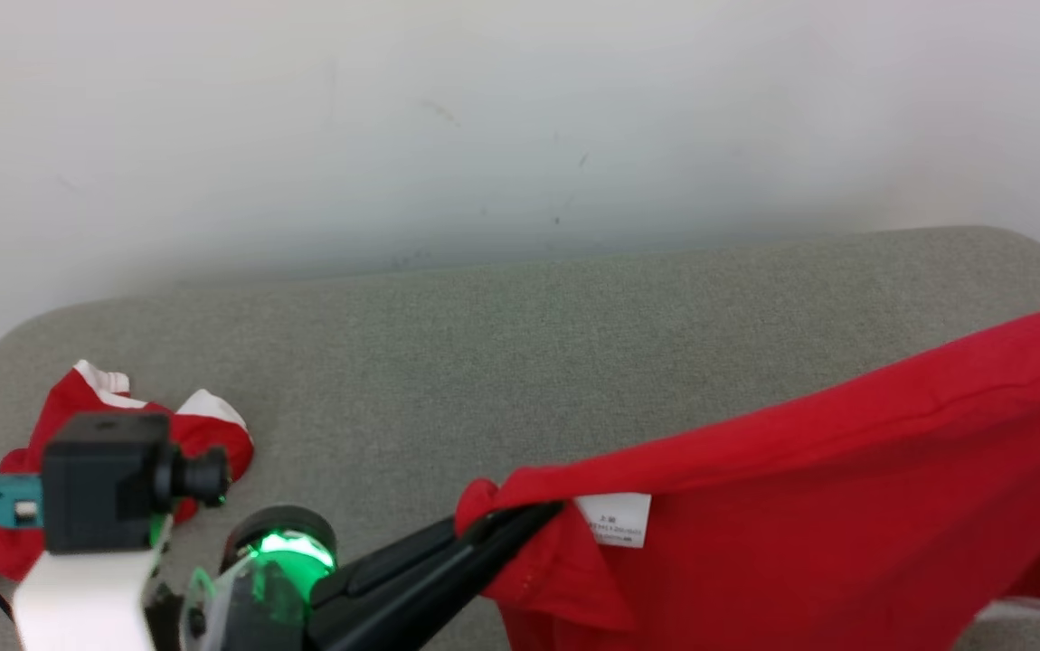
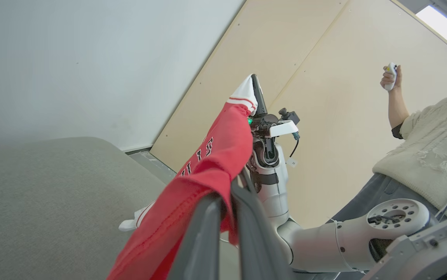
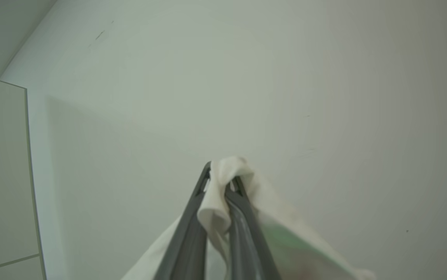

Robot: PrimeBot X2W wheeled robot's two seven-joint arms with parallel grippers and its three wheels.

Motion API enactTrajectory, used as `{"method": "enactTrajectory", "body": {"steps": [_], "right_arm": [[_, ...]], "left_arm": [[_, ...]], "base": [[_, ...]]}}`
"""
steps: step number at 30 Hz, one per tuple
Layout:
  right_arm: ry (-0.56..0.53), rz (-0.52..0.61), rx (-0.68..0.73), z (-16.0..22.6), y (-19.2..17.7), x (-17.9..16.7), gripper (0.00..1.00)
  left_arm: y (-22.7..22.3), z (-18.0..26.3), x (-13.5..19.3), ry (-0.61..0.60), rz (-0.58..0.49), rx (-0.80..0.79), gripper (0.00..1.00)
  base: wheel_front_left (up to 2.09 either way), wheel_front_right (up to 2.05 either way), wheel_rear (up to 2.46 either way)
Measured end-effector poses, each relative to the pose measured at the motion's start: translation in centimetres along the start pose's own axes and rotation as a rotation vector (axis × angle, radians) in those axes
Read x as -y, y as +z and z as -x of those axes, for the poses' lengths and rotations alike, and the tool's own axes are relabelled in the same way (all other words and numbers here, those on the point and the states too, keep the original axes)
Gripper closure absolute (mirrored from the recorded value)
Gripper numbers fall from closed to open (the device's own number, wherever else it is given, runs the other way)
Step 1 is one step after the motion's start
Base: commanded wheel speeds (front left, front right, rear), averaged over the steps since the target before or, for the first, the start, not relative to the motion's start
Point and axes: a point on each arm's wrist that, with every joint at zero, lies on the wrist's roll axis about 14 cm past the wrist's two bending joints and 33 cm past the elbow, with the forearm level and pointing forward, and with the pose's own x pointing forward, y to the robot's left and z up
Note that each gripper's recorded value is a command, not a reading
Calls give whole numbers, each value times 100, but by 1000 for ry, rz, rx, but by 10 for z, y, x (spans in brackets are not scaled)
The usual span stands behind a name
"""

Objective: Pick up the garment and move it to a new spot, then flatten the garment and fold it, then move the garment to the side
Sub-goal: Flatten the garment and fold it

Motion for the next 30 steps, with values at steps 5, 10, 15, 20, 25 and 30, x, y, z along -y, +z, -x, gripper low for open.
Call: {"method": "enactTrajectory", "body": {"steps": [5,10,15,20,25,30], "right_arm": [[-76,55,-68,-4,-16,22,100],[-153,60,-194,-38,-72,51,100],[-230,133,-292,-87,-130,82,100],[-298,205,-272,-144,-158,120,100],[-338,176,-214,-186,-188,152,100],[-341,176,-181,-213,-221,170,100]], "left_arm": [[10,-9,-21,24,-89,-89,100],[18,-24,-100,180,-131,-182,100],[41,-51,-190,325,-168,-196,100],[81,-92,-271,448,-238,-95,100],[114,-116,-344,564,-365,9,100],[146,-121,-397,660,-507,141,100]], "base": [[0,0,0],[0,0,0],[0,0,0],[0,0,0],[0,0,0],[0,0,0]]}}
